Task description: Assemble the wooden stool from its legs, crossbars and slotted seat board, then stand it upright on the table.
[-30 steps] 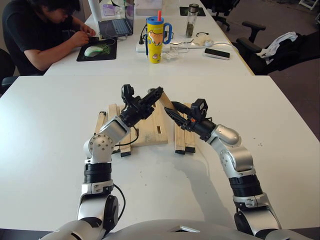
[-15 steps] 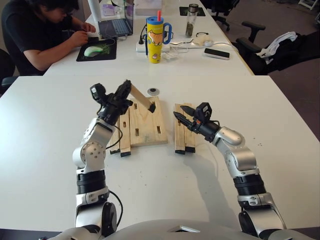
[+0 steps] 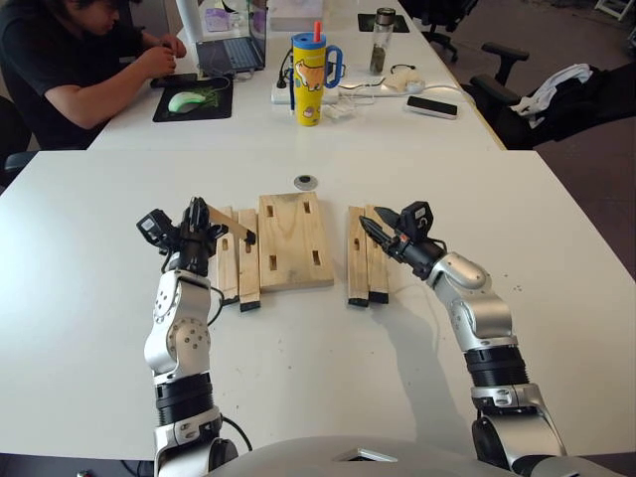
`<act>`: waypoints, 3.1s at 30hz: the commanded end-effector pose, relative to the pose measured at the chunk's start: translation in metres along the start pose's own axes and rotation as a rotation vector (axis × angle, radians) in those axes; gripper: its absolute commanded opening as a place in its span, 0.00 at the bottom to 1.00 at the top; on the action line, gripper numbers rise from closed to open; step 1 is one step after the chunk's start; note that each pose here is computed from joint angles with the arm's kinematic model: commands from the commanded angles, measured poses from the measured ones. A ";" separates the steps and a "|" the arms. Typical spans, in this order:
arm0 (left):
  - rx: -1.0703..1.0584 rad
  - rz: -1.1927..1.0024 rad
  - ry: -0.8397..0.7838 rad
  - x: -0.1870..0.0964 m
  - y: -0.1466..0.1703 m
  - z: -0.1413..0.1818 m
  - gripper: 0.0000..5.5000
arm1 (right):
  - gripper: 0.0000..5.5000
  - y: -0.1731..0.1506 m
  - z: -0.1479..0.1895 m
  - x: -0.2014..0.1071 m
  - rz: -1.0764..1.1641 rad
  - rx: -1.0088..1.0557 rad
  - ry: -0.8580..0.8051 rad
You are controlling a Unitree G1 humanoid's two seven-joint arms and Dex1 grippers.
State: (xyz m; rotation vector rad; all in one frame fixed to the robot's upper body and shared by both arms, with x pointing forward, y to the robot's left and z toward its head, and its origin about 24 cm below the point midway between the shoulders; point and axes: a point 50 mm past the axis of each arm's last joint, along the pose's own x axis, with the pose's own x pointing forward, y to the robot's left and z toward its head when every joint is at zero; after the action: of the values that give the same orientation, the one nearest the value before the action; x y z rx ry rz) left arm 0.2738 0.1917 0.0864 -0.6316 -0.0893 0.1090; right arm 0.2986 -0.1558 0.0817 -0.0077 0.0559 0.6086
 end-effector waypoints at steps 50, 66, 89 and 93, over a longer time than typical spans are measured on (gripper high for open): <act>0.660 -0.104 0.162 -0.012 0.001 -0.036 0.08 | 0.36 0.016 -0.005 0.006 0.018 0.021 0.040; 0.566 -0.316 -0.320 0.024 -0.074 0.056 0.21 | 0.36 0.021 -0.008 0.007 0.026 0.048 0.036; 0.516 -0.424 -0.308 0.065 -0.103 0.079 0.00 | 0.36 0.026 -0.012 0.014 -0.002 0.034 0.030; 0.587 -0.300 -0.048 0.070 -0.067 0.035 0.00 | 0.36 0.028 -0.011 0.016 0.006 0.033 0.028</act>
State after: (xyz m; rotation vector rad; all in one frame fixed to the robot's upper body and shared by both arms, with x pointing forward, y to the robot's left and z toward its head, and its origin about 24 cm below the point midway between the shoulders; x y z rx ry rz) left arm 0.3409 0.1636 0.2023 -0.0598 -0.4056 -0.1611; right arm 0.2926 -0.1274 0.0660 0.0249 0.1078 0.6073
